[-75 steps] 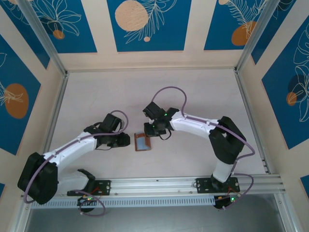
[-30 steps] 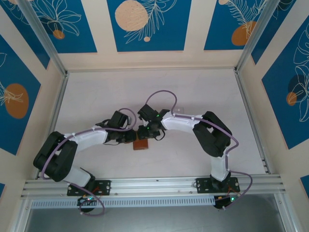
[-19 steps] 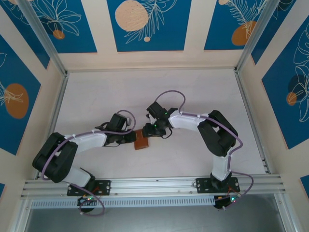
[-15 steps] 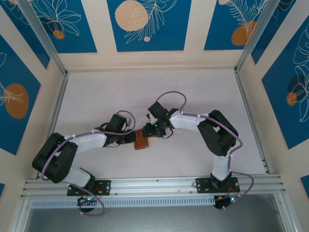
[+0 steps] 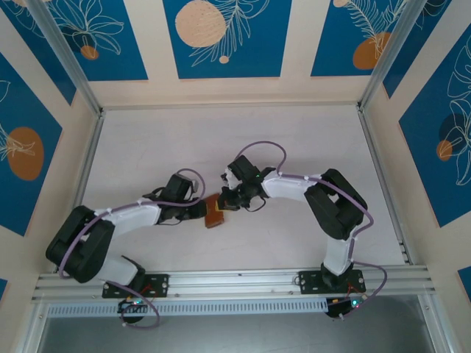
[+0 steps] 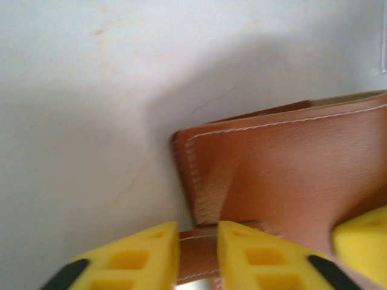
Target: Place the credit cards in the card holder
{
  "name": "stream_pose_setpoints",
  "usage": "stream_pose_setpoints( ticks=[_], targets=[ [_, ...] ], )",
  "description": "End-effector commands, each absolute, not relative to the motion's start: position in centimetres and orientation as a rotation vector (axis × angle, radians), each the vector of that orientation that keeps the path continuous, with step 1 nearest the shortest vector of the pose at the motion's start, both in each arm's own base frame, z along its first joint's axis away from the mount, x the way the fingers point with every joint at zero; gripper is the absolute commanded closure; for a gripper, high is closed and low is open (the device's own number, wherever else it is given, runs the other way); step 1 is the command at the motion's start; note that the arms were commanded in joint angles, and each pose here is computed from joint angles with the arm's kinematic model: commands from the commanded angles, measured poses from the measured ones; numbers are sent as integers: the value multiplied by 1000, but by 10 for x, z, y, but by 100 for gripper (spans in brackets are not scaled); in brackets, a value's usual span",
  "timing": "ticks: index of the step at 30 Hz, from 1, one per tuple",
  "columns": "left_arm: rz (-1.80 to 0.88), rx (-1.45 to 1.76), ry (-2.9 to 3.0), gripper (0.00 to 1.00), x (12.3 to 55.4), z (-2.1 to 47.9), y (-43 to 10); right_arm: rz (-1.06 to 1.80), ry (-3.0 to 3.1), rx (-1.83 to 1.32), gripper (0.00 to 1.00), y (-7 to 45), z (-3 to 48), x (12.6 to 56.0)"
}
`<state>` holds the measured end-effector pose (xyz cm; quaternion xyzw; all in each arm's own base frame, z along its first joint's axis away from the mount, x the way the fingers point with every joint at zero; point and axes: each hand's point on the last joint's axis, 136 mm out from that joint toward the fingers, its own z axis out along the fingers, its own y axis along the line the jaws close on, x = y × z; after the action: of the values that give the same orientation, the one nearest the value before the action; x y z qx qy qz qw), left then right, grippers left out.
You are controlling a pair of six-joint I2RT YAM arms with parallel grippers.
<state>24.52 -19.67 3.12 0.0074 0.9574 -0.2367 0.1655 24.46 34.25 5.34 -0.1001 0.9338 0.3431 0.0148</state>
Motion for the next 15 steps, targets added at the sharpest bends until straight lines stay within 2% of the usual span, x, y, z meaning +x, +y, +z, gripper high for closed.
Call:
stream_pose_setpoints(
  ticks=[1,4,8,11,15],
  targets=[
    [-505,47,2772,61,225,52,-170,628,2942,-187,100,268,64,247],
    [-446,70,2705,47,226,86,-157,3,2884,-194,100,199,90,239],
    [-424,55,2711,46,220,94,-148,-422,2796,-124,100,143,126,224],
    [-442,15,2729,47,215,90,-147,-629,2728,-126,100,128,146,215],
    [-420,-71,2719,47,210,93,-136,-946,2615,-196,100,142,157,214]
  ],
)
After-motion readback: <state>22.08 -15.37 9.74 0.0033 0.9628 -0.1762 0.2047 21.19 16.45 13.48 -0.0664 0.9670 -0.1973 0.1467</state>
